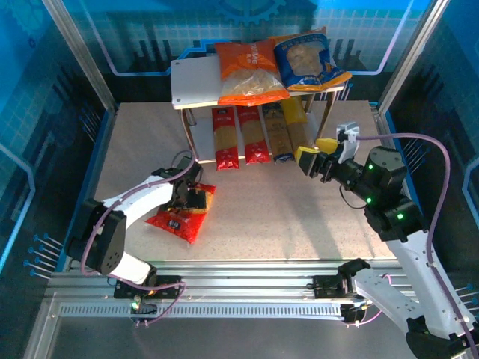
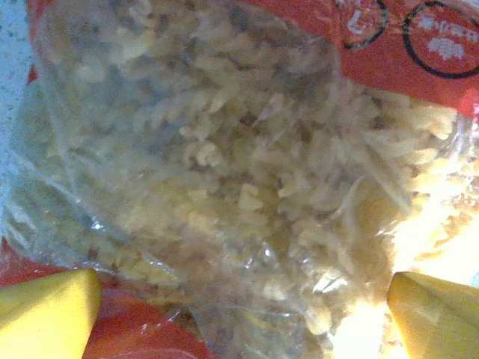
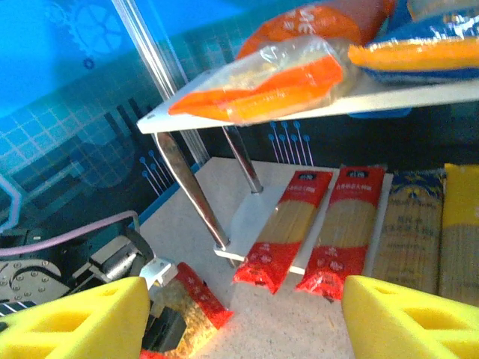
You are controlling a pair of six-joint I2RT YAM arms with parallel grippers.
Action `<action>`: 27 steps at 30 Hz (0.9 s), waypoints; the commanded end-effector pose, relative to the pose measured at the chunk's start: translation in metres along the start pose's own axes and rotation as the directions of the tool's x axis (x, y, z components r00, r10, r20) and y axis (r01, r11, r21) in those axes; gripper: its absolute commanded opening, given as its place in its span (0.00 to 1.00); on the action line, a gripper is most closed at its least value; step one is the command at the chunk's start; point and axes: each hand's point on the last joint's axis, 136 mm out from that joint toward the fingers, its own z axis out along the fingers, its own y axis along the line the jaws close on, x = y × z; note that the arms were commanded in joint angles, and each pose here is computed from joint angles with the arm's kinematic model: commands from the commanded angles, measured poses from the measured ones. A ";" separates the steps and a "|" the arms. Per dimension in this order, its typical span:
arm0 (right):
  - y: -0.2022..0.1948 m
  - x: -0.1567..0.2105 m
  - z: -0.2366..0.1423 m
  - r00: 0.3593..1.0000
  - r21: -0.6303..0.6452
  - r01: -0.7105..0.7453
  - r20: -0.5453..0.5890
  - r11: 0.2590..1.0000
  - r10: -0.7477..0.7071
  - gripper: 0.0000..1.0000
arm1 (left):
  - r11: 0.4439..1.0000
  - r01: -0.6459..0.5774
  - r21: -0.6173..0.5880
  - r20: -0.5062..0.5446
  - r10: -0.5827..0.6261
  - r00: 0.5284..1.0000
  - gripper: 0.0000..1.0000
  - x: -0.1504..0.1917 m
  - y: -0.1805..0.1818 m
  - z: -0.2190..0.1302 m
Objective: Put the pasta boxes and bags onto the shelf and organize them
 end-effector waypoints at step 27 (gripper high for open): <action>-0.009 -0.003 -0.028 0.998 0.093 0.013 0.058 0.996 -0.019 0.70 | 0.992 -0.052 0.119 -0.178 0.072 0.981 0.98 0.036 -0.017 0.021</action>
